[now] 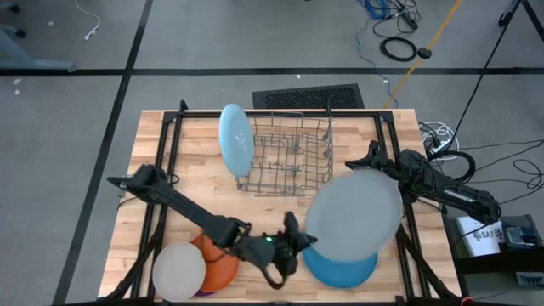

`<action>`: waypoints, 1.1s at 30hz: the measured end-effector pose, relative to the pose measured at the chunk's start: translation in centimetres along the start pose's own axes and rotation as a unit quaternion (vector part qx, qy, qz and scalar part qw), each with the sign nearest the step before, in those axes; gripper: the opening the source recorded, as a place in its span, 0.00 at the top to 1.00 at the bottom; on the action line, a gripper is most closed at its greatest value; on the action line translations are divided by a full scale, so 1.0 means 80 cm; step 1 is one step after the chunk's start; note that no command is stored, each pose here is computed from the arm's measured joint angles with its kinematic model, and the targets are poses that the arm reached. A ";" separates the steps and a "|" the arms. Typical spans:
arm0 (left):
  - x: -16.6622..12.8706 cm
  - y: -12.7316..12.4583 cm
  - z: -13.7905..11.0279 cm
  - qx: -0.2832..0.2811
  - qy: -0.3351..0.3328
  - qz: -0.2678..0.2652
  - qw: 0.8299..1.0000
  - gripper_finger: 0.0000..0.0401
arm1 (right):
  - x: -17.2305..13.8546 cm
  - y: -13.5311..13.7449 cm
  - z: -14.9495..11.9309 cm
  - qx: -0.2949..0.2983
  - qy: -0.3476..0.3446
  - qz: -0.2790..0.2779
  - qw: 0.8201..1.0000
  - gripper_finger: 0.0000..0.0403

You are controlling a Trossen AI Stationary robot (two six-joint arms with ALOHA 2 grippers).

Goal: Sort dishes
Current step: Put the gray plate into the dish rack

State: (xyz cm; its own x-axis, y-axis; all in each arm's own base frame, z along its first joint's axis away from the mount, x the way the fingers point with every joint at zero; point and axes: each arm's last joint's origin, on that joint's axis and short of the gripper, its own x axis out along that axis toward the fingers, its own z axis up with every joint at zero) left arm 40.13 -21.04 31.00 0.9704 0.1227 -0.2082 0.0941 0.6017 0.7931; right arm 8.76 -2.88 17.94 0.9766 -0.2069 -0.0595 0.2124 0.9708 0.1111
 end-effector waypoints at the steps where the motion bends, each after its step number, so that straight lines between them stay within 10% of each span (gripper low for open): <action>1: -0.009 0.012 0.004 -0.006 0.005 0.017 1.000 1.00 | 0.000 0.000 0.000 0.000 -0.001 0.000 1.000 0.99; 14: -0.071 0.166 -0.046 -0.285 0.069 0.164 0.942 1.00 | 0.000 0.000 0.000 0.001 -0.001 0.000 1.000 0.99; 33: -0.107 0.183 -0.200 -0.555 0.094 0.165 0.810 1.00 | 0.000 0.000 0.000 -0.010 -0.001 0.000 1.000 0.99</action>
State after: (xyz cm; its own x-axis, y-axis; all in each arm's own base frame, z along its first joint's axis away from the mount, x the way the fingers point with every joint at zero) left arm 29.62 -0.62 35.25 0.8413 0.4765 -0.2551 -0.5225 0.8378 -0.1584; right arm 8.77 -2.88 17.96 0.9766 -0.2069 -0.0581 0.2116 0.9731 0.0908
